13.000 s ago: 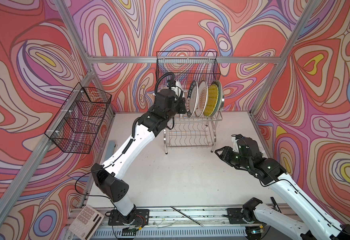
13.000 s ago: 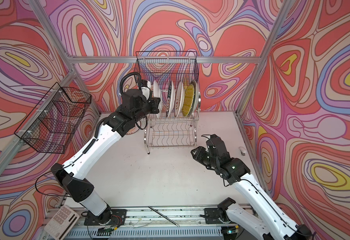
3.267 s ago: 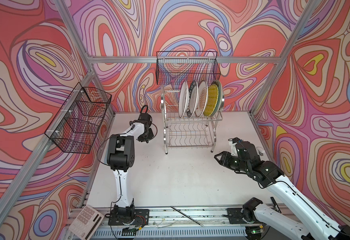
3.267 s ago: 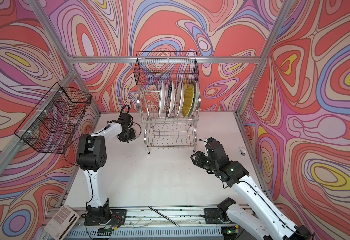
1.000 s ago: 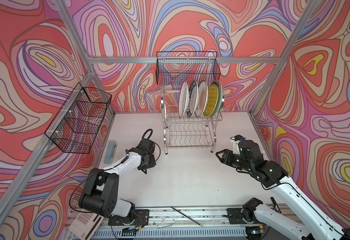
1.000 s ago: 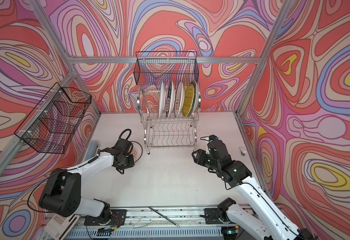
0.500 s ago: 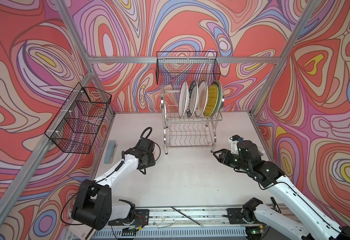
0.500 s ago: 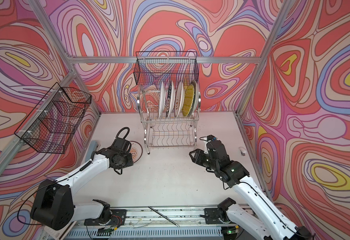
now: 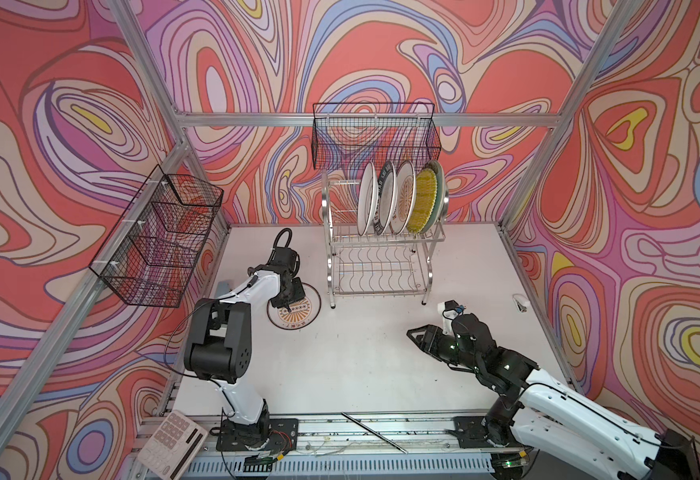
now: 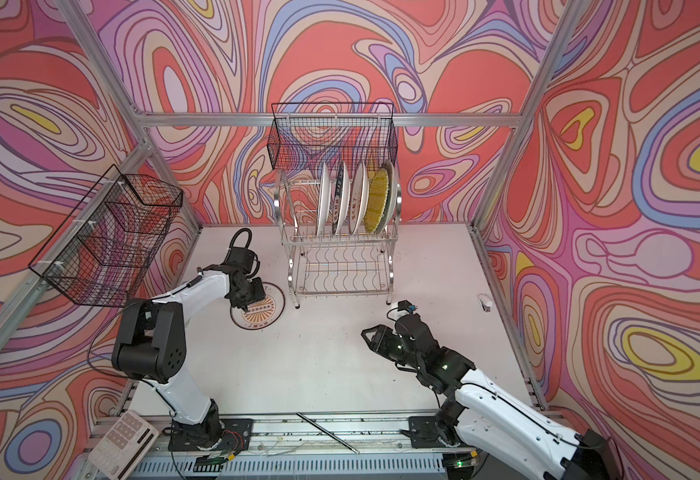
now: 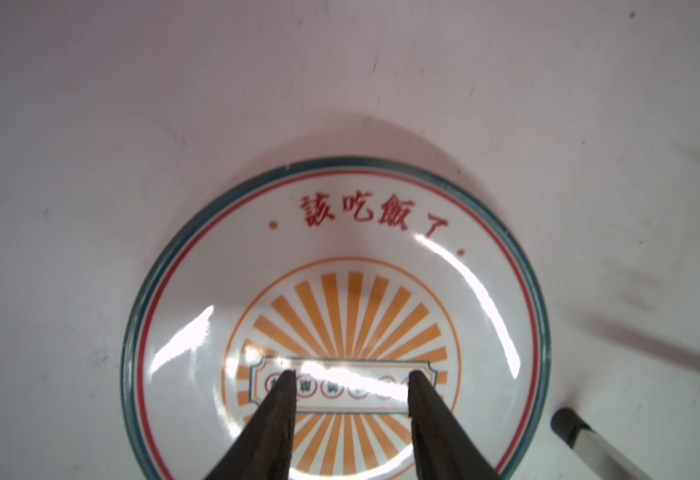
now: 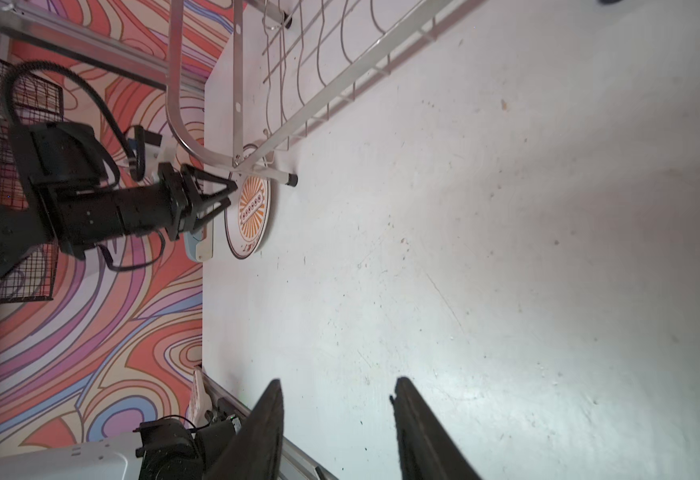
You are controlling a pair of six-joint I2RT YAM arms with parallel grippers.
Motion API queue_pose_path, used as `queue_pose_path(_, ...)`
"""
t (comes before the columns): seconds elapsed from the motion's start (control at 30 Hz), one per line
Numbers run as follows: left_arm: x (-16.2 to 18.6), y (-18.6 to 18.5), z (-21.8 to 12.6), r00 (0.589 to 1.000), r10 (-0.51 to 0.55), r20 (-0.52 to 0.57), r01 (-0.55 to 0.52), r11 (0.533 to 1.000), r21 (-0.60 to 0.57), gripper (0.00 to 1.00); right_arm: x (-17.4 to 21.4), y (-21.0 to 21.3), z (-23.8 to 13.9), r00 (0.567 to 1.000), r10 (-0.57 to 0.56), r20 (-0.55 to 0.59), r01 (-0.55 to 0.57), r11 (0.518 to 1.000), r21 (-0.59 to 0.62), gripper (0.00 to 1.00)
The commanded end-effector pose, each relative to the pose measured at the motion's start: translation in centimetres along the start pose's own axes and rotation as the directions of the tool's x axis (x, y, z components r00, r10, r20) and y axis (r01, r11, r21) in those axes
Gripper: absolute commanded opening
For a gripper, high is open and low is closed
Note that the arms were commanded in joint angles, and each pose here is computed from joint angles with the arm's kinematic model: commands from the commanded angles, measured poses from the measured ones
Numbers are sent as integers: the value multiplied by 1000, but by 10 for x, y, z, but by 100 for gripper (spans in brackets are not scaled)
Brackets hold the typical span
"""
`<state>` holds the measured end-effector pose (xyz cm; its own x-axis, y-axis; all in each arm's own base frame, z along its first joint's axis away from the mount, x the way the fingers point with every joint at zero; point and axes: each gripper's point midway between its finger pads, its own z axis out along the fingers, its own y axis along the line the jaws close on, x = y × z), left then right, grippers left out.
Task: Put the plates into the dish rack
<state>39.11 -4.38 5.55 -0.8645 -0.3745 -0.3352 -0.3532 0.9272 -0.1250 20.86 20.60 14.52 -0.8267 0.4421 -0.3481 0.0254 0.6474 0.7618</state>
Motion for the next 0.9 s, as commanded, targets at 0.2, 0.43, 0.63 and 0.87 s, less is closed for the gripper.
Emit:
queue_pose_path(0.2, -63, -14, 8, 998, 22, 60, -21, 999, -24, 49, 25, 35, 48, 999, -43, -15, 43, 999, -32, 44)
queue_pose_path(0.43, -92, -1, 22, 997, 4, 83, 4, 996, -92, 49, 33, 38, 53, 998, -45, -40, 43, 998, -40, 44)
queue_pose_path(0.63, -103, 8, 39, 999, 2, 47, 3, 994, -108, 46, 35, 32, 46, 999, -37, -38, 36, 999, -31, 44)
queue_pose_path(0.87, -95, 9, 55, 1000, -1, 5, 1, 994, -109, 44, 36, 29, 46, 998, -38, -45, 38, 999, -15, 45)
